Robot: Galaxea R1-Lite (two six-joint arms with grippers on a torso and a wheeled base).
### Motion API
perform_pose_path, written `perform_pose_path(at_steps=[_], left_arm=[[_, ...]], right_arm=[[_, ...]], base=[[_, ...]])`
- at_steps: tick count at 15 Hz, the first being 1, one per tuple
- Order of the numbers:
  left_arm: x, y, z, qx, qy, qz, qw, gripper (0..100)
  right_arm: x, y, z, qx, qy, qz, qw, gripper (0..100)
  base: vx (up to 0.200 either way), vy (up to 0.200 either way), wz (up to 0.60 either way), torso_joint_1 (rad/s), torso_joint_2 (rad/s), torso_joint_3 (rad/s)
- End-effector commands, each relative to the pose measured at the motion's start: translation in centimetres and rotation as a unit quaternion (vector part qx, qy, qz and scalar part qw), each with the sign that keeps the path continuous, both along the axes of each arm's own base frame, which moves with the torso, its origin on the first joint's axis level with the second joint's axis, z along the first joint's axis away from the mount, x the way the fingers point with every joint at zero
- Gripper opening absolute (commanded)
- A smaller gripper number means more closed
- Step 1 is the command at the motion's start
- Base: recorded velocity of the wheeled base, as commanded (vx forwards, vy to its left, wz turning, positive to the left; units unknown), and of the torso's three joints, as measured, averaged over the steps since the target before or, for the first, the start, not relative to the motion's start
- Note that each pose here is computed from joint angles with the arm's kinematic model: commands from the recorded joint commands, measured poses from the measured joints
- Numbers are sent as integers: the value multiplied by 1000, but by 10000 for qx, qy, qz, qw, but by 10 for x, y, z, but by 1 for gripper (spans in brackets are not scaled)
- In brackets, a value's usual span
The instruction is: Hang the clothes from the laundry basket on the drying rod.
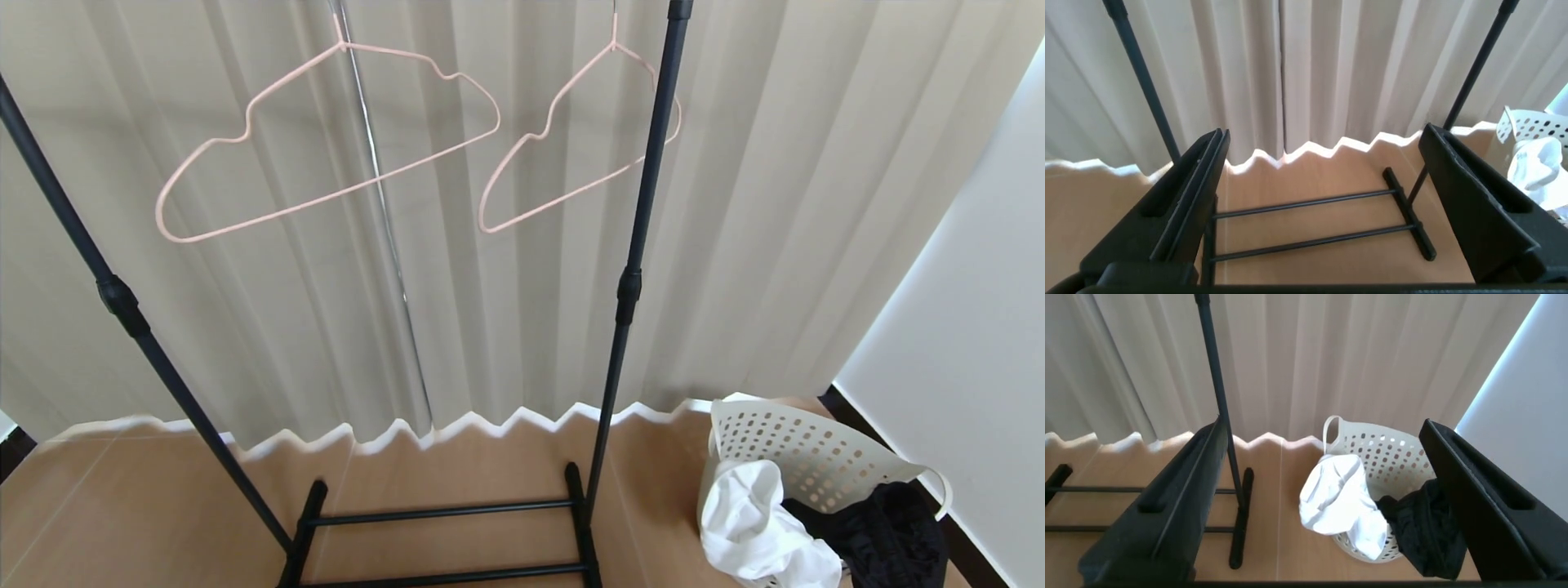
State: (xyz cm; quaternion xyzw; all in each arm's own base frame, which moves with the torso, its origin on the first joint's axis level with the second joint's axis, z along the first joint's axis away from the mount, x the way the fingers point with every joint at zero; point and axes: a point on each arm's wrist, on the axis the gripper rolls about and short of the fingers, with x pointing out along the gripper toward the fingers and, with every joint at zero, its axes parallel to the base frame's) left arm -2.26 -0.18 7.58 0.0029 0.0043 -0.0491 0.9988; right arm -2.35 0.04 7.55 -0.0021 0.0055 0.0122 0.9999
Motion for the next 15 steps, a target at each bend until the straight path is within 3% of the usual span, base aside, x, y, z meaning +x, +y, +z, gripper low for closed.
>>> perform_pose_path(at_steps=[1, 7, 10, 15], left_arm=[[0, 0, 0, -8, 2, 1, 10000, 100], [0, 0, 0, -8, 2, 1, 10000, 100], [0, 0, 0, -8, 10, 1, 10000, 100], [0, 0, 0, -8, 2, 1, 10000, 100]], right_arm=[[0, 0, 0, -2, 6, 0, 10000, 100], [0, 0, 0, -2, 6, 0, 10000, 100], [0, 0, 0, -2, 6, 0, 10000, 100], [0, 0, 0, -2, 6, 0, 10000, 100]], base=[[0, 0, 0, -110, 461, 349], [0, 0, 0, -64, 448, 369], [0, 0, 0, -20, 139, 121], [0, 0, -600, 0, 22, 20]])
